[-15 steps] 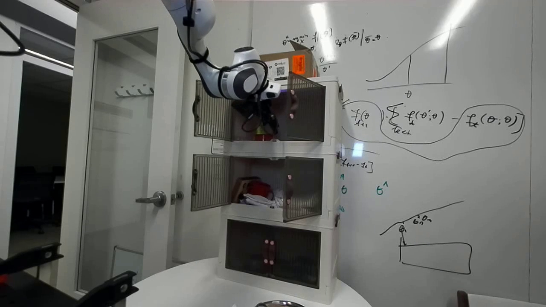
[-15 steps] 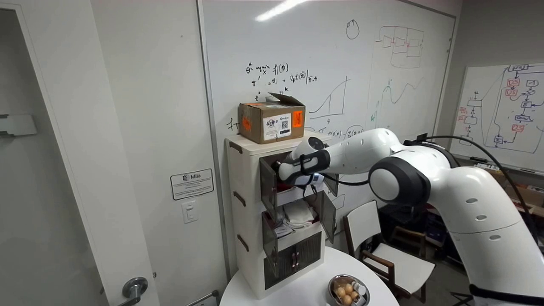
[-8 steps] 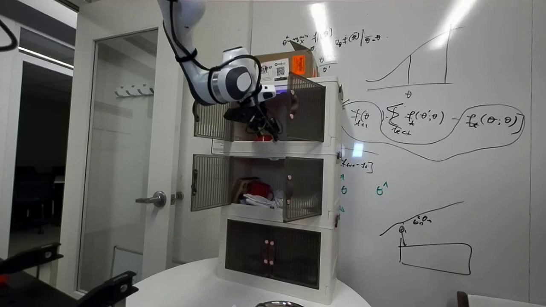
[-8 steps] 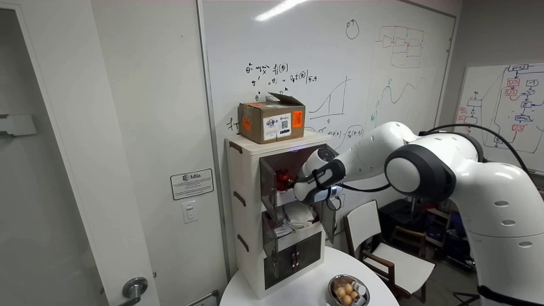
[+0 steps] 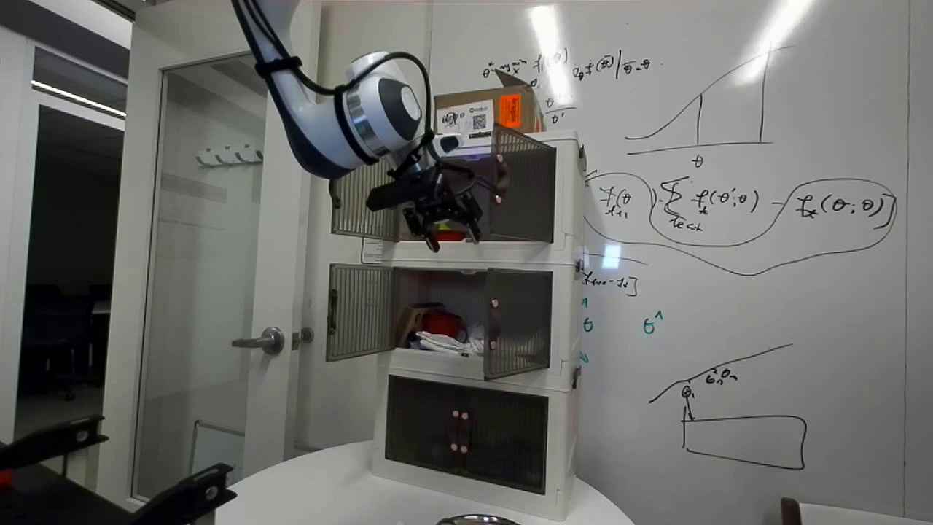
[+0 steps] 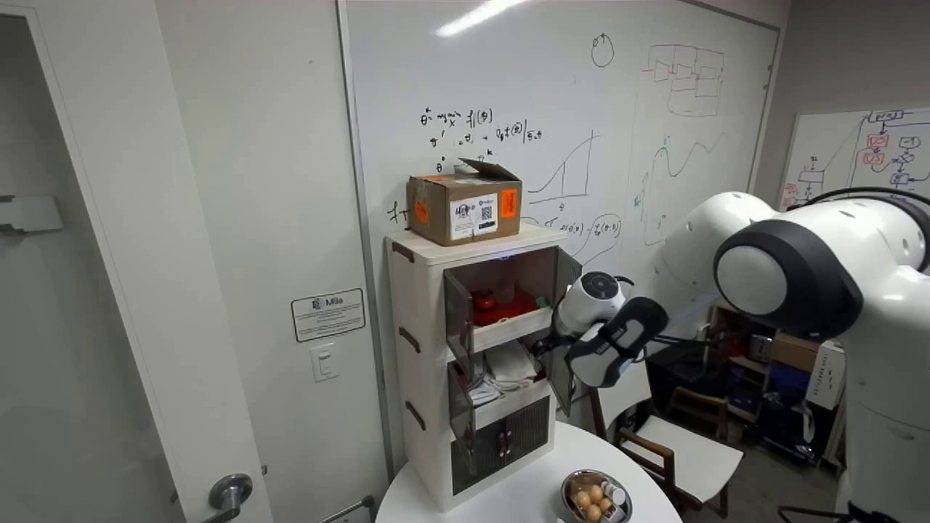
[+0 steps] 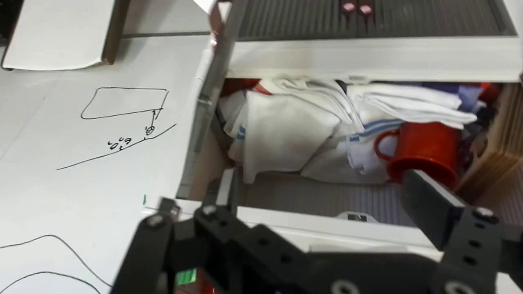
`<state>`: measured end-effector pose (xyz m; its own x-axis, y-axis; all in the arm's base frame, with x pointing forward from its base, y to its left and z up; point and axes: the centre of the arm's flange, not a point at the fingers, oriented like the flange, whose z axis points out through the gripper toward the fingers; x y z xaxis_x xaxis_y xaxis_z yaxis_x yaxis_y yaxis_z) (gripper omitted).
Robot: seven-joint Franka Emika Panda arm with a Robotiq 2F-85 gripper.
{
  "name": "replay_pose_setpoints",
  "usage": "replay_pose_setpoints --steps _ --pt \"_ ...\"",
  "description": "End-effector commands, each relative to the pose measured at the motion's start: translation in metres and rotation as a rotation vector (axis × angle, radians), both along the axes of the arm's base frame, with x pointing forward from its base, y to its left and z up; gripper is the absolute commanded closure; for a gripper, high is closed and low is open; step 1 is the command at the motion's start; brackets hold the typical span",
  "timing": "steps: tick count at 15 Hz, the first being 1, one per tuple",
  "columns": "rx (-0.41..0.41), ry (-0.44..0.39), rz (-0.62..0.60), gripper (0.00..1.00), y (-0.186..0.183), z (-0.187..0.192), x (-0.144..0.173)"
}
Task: Put the red mug in the open upper cabinet.
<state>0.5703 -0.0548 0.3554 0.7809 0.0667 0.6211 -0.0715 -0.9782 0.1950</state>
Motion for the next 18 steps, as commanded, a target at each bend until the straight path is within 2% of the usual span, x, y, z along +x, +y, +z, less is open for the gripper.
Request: replay_pose_setpoints --steps 1,5,10,13,14,18 --pt "-0.046 0.043 -0.005 0.0 0.007 0.007 -0.085" --pt "0.165 0.077 -0.035 0.0 0.005 0.018 -0.125" --pt "0.365 0.108 -0.09 0.0 0.025 0.04 -0.16" --pt "0.423 0.106 -0.14 0.0 0.037 0.057 -0.17" --pt "0.354 0.114 -0.104 0.0 0.03 0.028 -0.141" --pt "0.401 0.095 -0.12 0.0 0.031 0.048 -0.155"
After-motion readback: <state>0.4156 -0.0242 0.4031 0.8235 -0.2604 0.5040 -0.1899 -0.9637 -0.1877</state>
